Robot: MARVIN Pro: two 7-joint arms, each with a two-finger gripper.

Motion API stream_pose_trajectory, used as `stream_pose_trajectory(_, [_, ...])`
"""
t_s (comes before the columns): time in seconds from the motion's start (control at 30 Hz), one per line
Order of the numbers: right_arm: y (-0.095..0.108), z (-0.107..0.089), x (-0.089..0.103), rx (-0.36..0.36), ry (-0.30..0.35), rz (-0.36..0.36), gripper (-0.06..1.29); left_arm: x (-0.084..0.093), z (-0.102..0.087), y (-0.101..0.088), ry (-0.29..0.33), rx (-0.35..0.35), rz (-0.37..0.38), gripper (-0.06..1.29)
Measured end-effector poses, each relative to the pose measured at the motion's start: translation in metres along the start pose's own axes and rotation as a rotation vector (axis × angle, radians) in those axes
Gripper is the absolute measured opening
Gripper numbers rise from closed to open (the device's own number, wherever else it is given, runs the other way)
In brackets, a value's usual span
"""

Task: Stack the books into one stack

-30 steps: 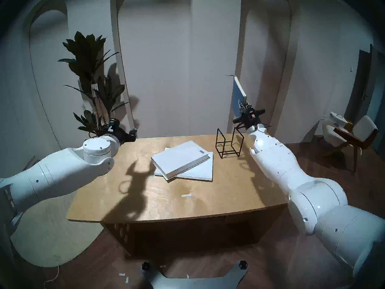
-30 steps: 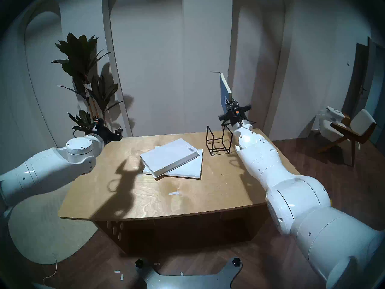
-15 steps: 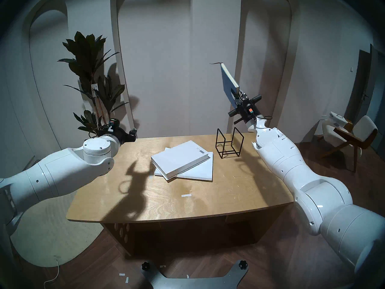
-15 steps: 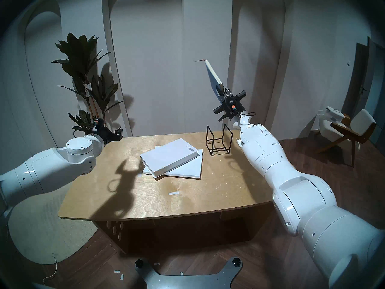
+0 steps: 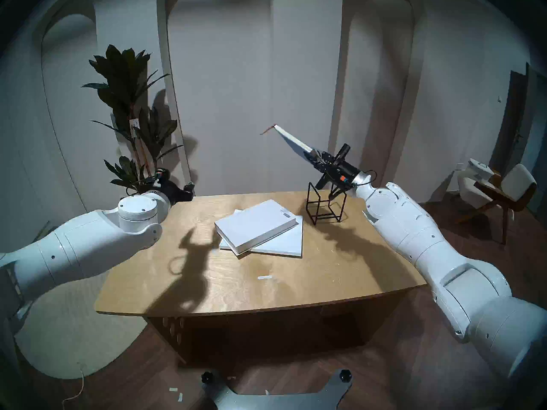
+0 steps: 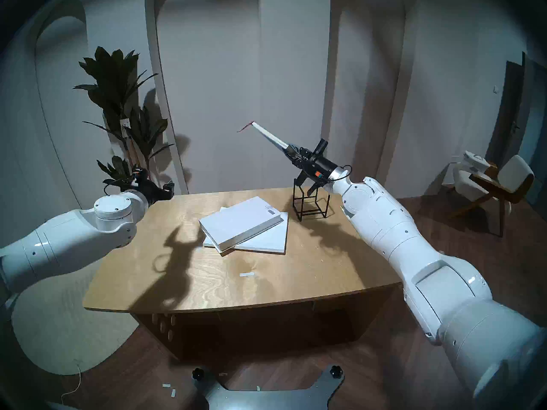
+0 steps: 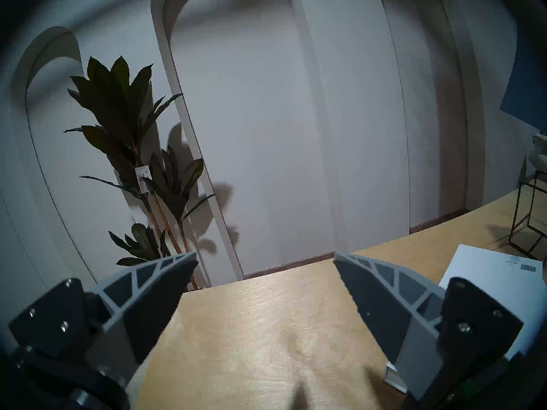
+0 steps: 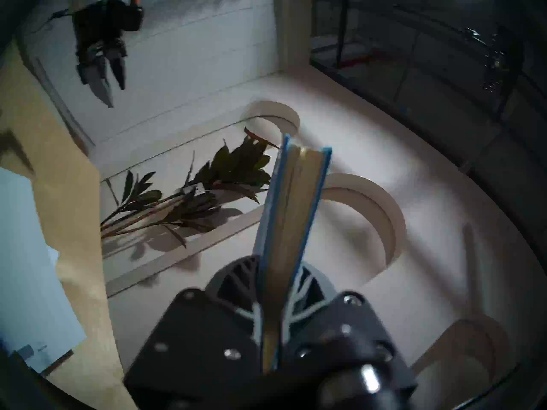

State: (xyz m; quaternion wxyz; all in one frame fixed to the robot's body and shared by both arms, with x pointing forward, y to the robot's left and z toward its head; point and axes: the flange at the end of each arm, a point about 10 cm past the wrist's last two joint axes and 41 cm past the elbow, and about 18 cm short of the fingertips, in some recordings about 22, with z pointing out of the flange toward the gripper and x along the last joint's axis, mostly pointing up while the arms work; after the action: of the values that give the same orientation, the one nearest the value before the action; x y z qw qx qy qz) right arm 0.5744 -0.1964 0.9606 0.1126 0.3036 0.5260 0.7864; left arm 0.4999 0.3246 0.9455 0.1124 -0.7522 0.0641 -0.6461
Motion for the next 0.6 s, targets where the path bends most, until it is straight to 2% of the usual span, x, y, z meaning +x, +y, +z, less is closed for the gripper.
stream_pose_trajectory(0.13, [-0.014, 0.001, 0.007, 0.078, -0.004, -0.027, 0.06, 0.0, 0.0, 0.0, 0.0, 0.0, 0.0, 1.22])
stream_pose_trajectory(0.17, [-0.024, 0.003, 0.011, 0.124, -0.019, -0.042, 0.06, 0.0, 0.0, 0.0, 0.0, 0.0, 0.0, 1.22])
stream_pose_trajectory(0.33, [-0.056, 0.011, 0.015, 0.257, -0.084, -0.094, 0.06, 0.0, 0.0, 0.0, 0.0, 0.0, 0.0, 1.22])
stream_pose_trajectory(0.5, [-0.086, 0.026, 0.02, 0.348, -0.151, -0.131, 0.06, 0.0, 0.0, 0.0, 0.0, 0.0, 0.0, 1.22])
stream_pose_trajectory(0.6, [-0.1, 0.034, 0.022, 0.373, -0.184, -0.144, 0.04, 0.0, 0.0, 0.0, 0.0, 0.0, 0.0, 1.22])
